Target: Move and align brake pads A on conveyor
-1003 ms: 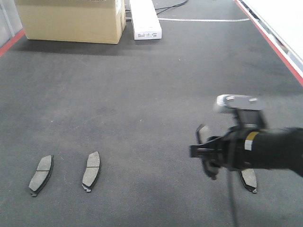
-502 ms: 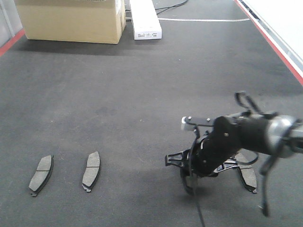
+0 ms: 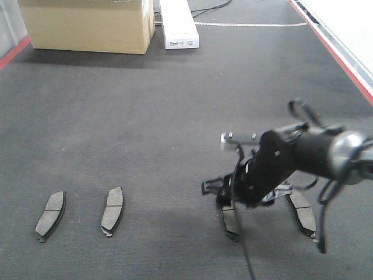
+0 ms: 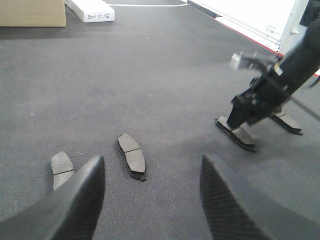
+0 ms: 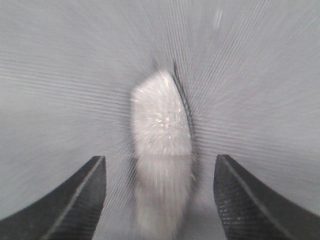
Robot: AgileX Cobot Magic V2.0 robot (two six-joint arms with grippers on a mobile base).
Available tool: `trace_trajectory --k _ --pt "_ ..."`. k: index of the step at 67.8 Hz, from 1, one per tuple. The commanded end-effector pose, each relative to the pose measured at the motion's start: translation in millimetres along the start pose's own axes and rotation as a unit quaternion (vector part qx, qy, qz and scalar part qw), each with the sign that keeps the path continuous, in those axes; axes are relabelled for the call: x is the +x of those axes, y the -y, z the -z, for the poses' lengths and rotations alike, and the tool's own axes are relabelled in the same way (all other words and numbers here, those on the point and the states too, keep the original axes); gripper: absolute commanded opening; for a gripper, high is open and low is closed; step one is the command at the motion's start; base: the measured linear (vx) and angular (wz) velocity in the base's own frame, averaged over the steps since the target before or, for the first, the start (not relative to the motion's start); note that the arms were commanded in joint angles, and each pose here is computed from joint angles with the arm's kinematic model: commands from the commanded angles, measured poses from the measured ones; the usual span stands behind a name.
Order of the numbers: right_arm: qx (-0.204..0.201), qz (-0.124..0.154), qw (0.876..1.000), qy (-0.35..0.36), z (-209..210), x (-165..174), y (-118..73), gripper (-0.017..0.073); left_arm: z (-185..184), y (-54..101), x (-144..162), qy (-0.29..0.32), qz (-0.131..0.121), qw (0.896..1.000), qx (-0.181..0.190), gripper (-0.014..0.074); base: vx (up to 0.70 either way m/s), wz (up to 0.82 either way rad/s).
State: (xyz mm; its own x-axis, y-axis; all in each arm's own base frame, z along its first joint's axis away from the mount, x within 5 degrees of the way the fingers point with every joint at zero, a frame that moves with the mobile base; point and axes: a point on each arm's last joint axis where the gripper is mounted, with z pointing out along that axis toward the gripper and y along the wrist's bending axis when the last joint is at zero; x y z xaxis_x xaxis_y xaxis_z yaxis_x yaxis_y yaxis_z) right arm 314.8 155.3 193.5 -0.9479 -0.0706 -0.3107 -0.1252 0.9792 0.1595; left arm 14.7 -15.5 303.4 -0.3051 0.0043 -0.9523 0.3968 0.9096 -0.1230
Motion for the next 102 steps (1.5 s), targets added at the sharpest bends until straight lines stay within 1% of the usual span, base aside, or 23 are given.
trace_trajectory --k 1,3,9,13,20,27,34,40,48,54,62,69,74,78,82,86,91,94,97,99,102 --pt "-0.006 0.025 0.997 0.079 51.5 -7.2 -9.1 0.0454 1.9 1.2 -11.9 0.038 0.002 0.999 0.004 0.0396 0.0 0.0" --pt "0.0 0.032 0.995 0.091 61.2 -5.8 -10.3 0.0453 1.9 1.2 -11.9 0.038 0.002 0.999 0.004 0.0396 0.0 0.0" --pt "0.018 0.042 0.991 0.126 92.3 0.0 -11.5 0.0453 1.9 1.2 -11.9 0.038 0.002 0.999 0.004 0.0396 0.0 0.0" --pt "0.034 0.043 0.988 0.145 110.1 4.7 -10.4 0.0453 1.9 1.2 -11.9 0.038 0.002 0.999 0.004 0.0396 0.0 0.0" --pt "0.06 0.05 0.98 0.181 137.7 18.4 -1.7 0.0453 1.9 1.2 -11.9 0.038 0.002 0.999 0.004 0.0396 0.0 0.0" --pt "0.062 0.055 0.975 0.207 155.1 40.6 10.9 0.0453 1.9 1.2 -11.9 0.038 0.002 0.999 0.004 0.0396 0.0 0.0" --pt "0.048 0.063 0.968 0.237 171.0 64.6 21.2 0.0453 1.9 1.2 -11.9 0.038 0.002 0.999 0.004 0.0396 0.0 0.0" --pt "0.036 0.064 0.961 0.267 187.0 86.1 30.8 0.0453 1.9 1.2 -11.9 0.038 0.002 0.999 0.004 0.0396 0.0 0.0" --pt "0.024 0.076 0.948 0.307 206.9 118.5 45.5 0.0453 1.9 1.2 -12.0 0.039 0.002 0.999 0.004 0.0396 0.0 0.0" --pt "0.016 0.089 0.936 0.341 218.9 143.6 57.0 0.0453 2.0 1.2 -13.7 0.048 0.002 0.999 0.004 0.0396 0.0 0.0" --pt "0.004 0.09 0.919 0.384 227.8 174.4 71.3 0.0453 2.1 1.1 -14.5 0.053 0.002 0.999 0.004 0.0396 0.0 0.0" --pt "-0.007 0.102 0.905 0.412 227.8 196.1 80.1 0.0453 2.1 1.2 -14.3 0.052 0.002 0.999 0.004 0.0396 0.0 0.0" --pt "-0.022 0.103 0.896 0.431 224.9 209.1 84.5 0.0453 2.1 1.1 -14.6 0.053 0.002 0.999 0.004 0.0396 0.0 0.0" --pt "-0.037 0.108 0.887 0.447 221.5 218.9 86.7 0.0453 2.1 1.1 -14.6 0.053 0.002 0.999 0.004 0.0396 0.0 0.0" --pt "-0.054 0.118 0.873 0.471 220.6 228.2 88.4 0.0453 2.1 1.1 -14.6 0.053 0.002 0.999 0.004 0.0396 0.0 0.0" --pt "-0.06 0.133 0.858 0.493 220.1 234.6 89.7 0.0453 2.1 1.1 -14.6 0.053 0.002 0.999 0.004 0.0396 0.0 0.0" --pt "-0.064 0.144 0.844 0.512 218.7 239.4 90.8 0.0453 2.1 1.1 -14.6 0.053 0.002 0.999 0.004 0.0396 0.0 0.0" --pt "-0.065 0.145 0.841 0.517 218.0 240.9 91.4 0.0447 2.1 1.1 -14.6 0.053 0.002 0.999 0.004 0.039 0.0 0.0" --pt "-0.065 0.146 0.842 0.516 216.9 241.2 91.5 0.0426 2.1 1.1 -14.5 0.053 0.002 0.999 0.004 0.0367 0.0 0.0" --pt "-0.064 0.146 0.842 0.515 216.7 241.2 91.6 0.0404 2.1 1.1 -14.4 0.052 0.002 0.999 0.004 0.0337 0.0 0.0" --pt "-0.065 0.146 0.842 0.516 216.9 241.2 91.5 0.0347 1.9 1.1 -14.2 0.051 0.002 0.999 0.004 0.0276 0.0 0.0"
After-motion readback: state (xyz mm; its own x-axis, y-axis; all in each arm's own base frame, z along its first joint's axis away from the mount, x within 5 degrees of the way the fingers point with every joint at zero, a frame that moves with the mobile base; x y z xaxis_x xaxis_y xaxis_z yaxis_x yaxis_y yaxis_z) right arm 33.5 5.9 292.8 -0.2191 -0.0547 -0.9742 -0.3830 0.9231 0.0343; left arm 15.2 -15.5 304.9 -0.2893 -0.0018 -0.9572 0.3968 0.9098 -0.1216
